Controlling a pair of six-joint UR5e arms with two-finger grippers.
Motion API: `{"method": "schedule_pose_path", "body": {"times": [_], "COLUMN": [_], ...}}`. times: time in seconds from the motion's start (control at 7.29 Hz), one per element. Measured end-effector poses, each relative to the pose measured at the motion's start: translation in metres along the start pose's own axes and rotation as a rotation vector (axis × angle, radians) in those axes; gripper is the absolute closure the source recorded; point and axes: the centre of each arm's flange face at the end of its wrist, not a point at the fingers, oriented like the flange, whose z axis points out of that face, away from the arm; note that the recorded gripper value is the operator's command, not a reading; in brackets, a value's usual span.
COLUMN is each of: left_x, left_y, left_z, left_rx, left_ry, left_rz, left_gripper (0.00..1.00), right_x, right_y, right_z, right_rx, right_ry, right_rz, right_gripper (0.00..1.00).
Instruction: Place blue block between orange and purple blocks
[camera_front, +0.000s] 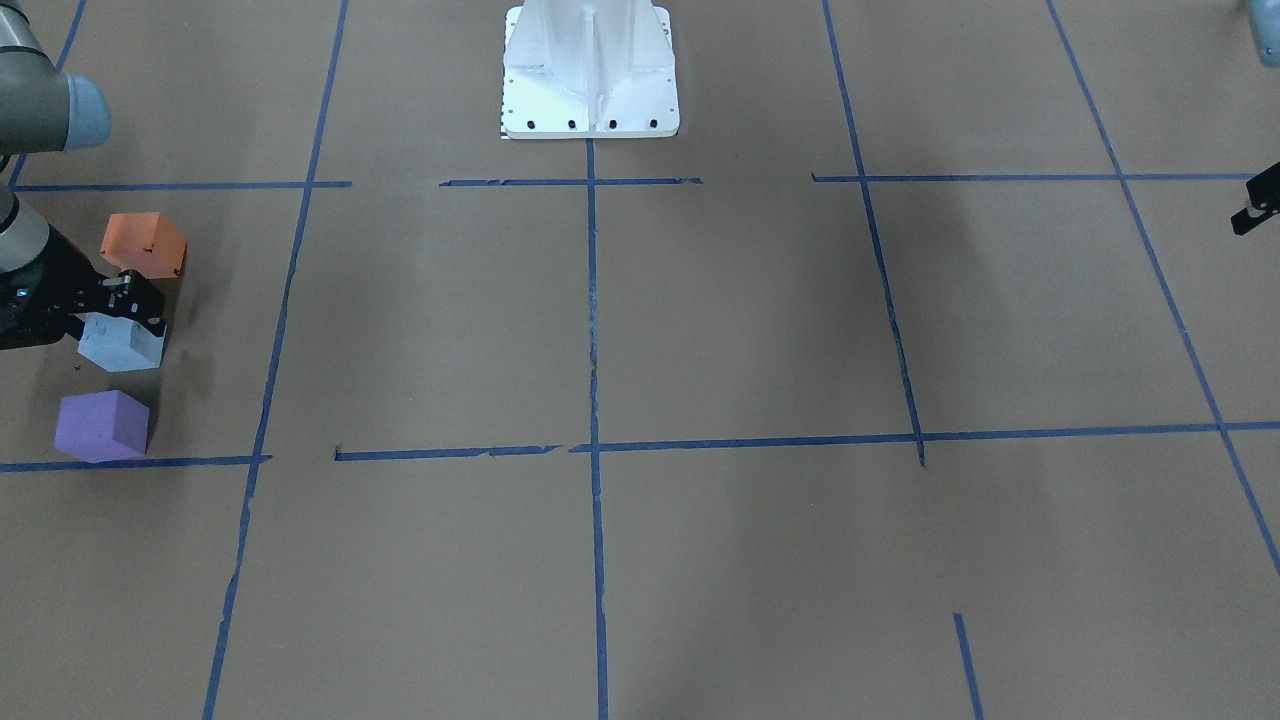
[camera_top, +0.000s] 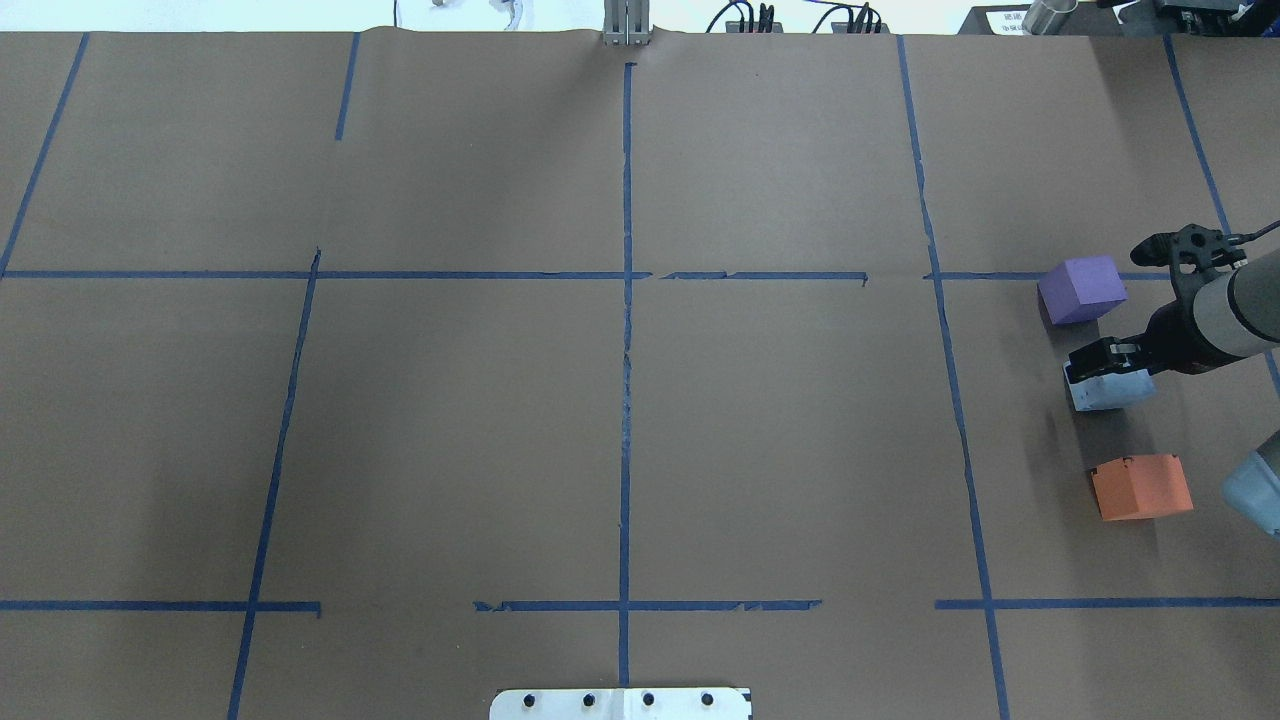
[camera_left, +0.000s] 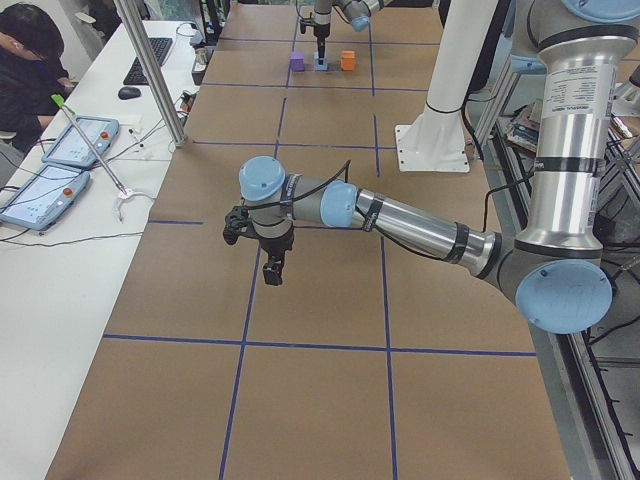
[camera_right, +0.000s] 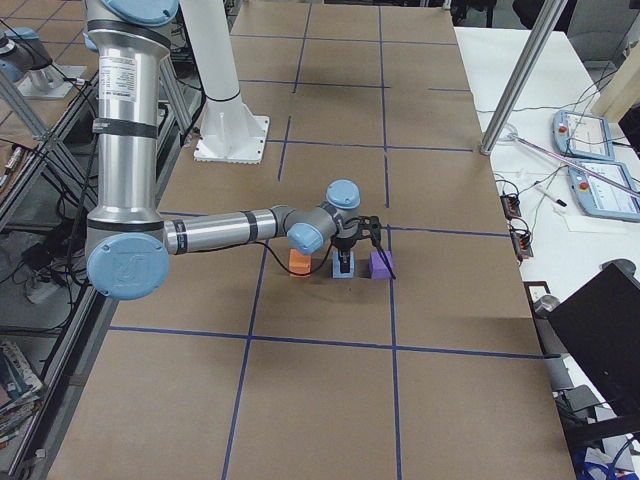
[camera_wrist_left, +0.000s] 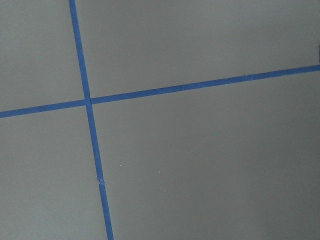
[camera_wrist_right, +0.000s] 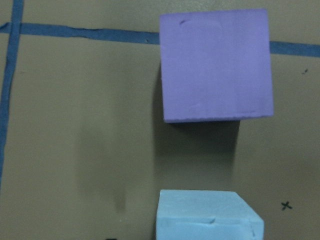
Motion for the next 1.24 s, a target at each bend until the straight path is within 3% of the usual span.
{"method": "schedule_pose_path", "body": {"times": [0.27,0.55,0.82,1.24], "left_x": [0.000,-0.001,-0.011,-0.055], "left_y": [0.000,0.001,0.010,0.066], "left_z": [0.000,0.000,0.008,0.027], "left_rx": [0.000,0.000,-0.001,0.025], "left_ry": [0.000,-0.002,-0.004,-0.006], "left_rz": [0.000,0.003,0.006,-0.018], "left_gripper": [0.00,0.00,0.00,0.00], "right_x": [0.033,0.113,0.185,0.212], "right_y": [-0.016,-0.035,-0.029,-0.011], "right_z": [-0.033,-0.090,-0.147,-0.170], "right_rx": [0.000,-0.022,-0.040,-0.088], "right_ry": [0.003,0.033,0.037,0.032], "right_rz": [-0.034,-0.116,-0.159,-0.113], "right_gripper": [0.00,0.00,0.00,0.00]}}
